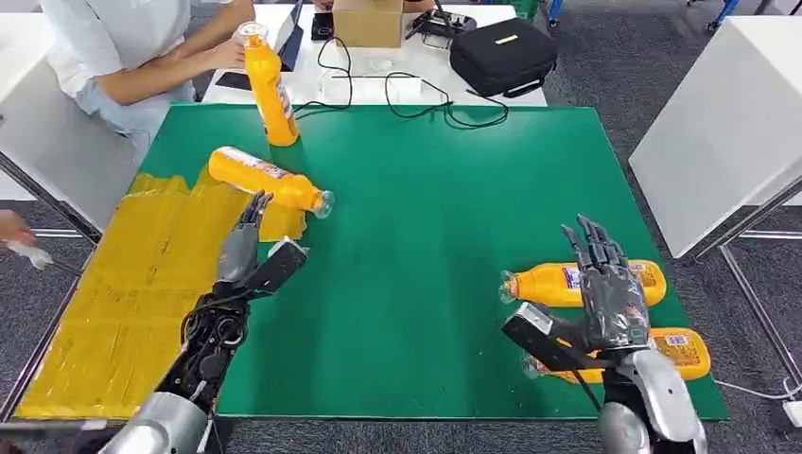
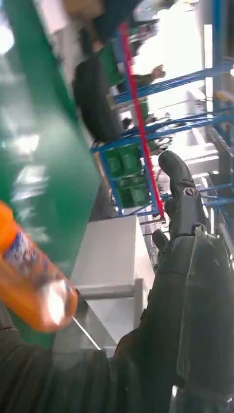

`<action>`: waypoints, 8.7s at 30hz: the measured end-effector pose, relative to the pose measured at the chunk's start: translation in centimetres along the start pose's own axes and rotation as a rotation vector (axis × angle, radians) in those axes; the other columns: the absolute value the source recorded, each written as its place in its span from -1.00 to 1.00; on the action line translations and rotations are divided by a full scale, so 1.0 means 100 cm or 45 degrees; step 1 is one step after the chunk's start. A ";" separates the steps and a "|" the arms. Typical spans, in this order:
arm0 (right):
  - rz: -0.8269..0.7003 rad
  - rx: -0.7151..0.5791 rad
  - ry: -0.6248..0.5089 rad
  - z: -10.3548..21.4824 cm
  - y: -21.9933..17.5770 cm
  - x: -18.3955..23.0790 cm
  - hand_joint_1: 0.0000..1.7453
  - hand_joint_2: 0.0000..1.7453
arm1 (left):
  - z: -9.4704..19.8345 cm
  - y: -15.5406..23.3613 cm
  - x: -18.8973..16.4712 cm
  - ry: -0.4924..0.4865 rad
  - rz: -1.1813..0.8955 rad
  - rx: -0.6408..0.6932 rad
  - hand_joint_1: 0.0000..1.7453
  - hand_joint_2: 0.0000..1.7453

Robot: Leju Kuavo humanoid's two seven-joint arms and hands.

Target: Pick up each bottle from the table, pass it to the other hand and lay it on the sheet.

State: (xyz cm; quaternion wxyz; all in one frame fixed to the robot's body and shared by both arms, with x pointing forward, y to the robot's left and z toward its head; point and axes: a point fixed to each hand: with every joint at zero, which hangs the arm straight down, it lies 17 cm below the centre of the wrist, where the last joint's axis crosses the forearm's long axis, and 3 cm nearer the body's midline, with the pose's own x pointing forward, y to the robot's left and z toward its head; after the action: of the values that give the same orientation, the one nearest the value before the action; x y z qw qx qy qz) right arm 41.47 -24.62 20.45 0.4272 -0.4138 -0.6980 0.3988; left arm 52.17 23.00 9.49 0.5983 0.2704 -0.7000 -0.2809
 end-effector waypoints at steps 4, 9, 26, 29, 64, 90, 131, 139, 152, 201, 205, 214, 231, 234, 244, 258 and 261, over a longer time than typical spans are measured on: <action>0.069 0.048 0.010 0.002 0.003 -0.023 -1.00 1.00 | 0.003 0.007 0.015 -0.045 0.081 0.028 -1.00 1.00; 0.141 0.122 0.009 0.006 0.011 -0.040 -1.00 1.00 | 0.007 0.012 0.030 -0.095 0.197 0.043 -1.00 1.00; 0.311 0.380 0.047 -0.017 0.048 -0.128 -1.00 1.00 | 0.019 0.007 0.055 -0.150 0.384 0.026 -1.00 1.00; 0.329 0.408 0.060 -0.020 0.057 -0.134 -1.00 1.00 | 0.020 0.004 0.058 -0.158 0.405 0.018 -1.00 1.00; 0.332 0.859 0.346 -0.028 0.148 -0.197 -1.00 1.00 | 0.021 -0.014 0.051 -0.101 0.466 -0.019 -1.00 1.00; 0.501 0.856 0.566 -0.002 0.124 -0.265 1.00 1.00 | 0.015 -0.028 0.050 -0.074 0.514 -0.063 -1.00 1.00; -1.012 -0.366 0.143 -0.078 0.023 -0.033 1.00 1.00 | 0.073 -0.040 0.202 -0.554 1.035 -0.548 -1.00 1.00; -1.222 -0.300 0.055 -0.085 0.034 0.009 1.00 1.00 | 0.087 -0.045 0.238 -0.651 1.072 -0.663 -1.00 1.00; -1.344 -0.086 -0.089 -0.089 0.068 0.093 1.00 1.00 | 0.088 -0.052 0.258 -0.692 0.960 -0.648 -1.00 1.00; -1.156 0.366 -0.572 -0.042 0.127 0.285 1.00 1.00 | 0.077 -0.009 0.226 -0.591 1.275 -0.426 1.00 1.00; -1.163 0.356 -0.564 -0.043 0.126 0.284 1.00 1.00 | 0.077 -0.009 0.226 -0.589 1.285 -0.423 1.00 1.00; -1.166 0.280 -0.525 -0.048 0.116 0.273 -1.00 -1.00 | 0.073 -0.002 0.226 -0.575 1.330 -0.389 1.00 1.00; -1.015 -0.170 -0.377 -0.033 0.001 0.166 -1.00 1.00 | 0.034 0.089 0.120 -0.330 0.286 0.474 1.00 1.00; -0.965 -0.217 -0.337 -0.034 -0.015 0.147 -1.00 -1.00 | 0.033 0.095 0.111 -0.301 -0.092 0.541 1.00 1.00; -0.902 -0.344 -0.339 -0.028 -0.068 0.117 -1.00 1.00 | 0.007 0.066 0.024 0.086 -1.032 0.385 1.00 1.00; -0.864 -0.384 -0.337 -0.021 -0.080 0.106 -1.00 1.00 | -0.003 0.036 -0.024 0.129 -1.275 0.163 1.00 1.00; -0.855 -0.375 -0.336 -0.019 -0.078 0.105 -1.00 1.00 | -0.009 0.032 -0.039 0.133 -1.316 0.109 0.00 1.00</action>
State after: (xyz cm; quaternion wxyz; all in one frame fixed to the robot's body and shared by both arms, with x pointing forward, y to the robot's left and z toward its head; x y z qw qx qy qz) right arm 38.31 -17.22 30.97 0.3766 -0.1643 -0.8934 0.1819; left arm 53.42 27.93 9.26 0.4039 0.6186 -0.4551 -0.4970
